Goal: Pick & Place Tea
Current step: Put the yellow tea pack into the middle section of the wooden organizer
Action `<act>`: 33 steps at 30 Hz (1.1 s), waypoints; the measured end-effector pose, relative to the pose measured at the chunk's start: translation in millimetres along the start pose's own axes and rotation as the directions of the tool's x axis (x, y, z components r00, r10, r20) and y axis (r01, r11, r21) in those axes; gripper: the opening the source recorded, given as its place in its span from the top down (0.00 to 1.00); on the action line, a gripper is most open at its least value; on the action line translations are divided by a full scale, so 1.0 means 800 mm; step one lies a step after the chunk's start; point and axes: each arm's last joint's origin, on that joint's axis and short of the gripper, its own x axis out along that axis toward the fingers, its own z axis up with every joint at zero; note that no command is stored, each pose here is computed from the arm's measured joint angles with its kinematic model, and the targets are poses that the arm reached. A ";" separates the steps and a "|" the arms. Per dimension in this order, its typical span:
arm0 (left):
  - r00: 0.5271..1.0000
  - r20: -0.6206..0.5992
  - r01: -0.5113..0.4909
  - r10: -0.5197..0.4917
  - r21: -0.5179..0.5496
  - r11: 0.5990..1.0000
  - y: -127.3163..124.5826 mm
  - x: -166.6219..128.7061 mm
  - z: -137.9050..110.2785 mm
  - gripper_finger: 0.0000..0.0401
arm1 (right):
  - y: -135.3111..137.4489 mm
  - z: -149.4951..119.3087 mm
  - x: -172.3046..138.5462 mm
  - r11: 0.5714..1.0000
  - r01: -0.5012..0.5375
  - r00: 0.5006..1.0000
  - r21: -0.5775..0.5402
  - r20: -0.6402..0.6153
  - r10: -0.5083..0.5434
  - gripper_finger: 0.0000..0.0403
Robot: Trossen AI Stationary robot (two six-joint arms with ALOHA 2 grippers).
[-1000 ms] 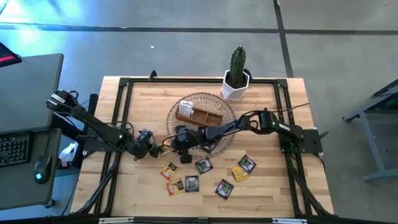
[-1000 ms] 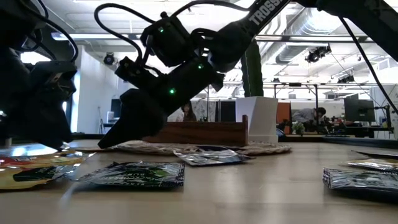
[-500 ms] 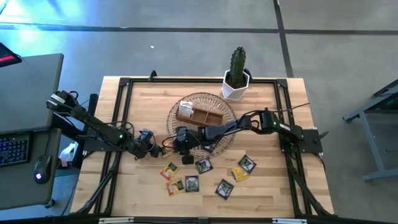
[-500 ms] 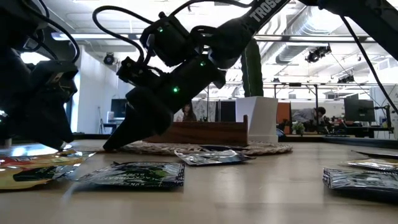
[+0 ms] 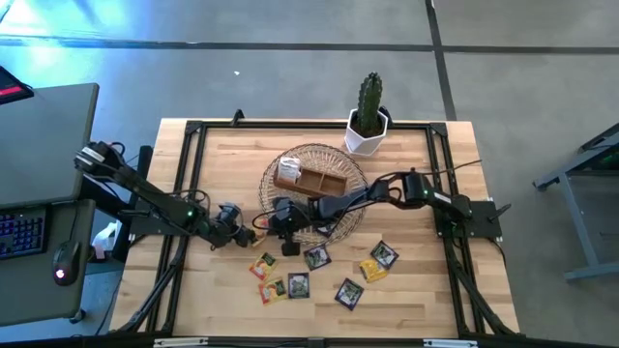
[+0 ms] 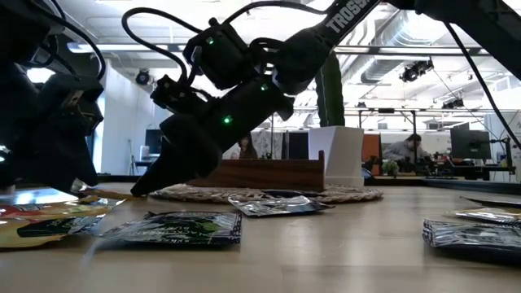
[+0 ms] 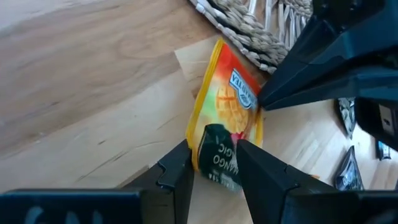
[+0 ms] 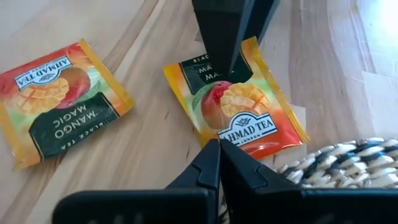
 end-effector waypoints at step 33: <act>0.995 0.055 0.047 -0.089 0.520 0.853 -0.109 -0.060 0.044 1.00 | 0.072 0.092 -0.161 0.991 0.126 0.967 -0.050 -0.216 -0.134 0.72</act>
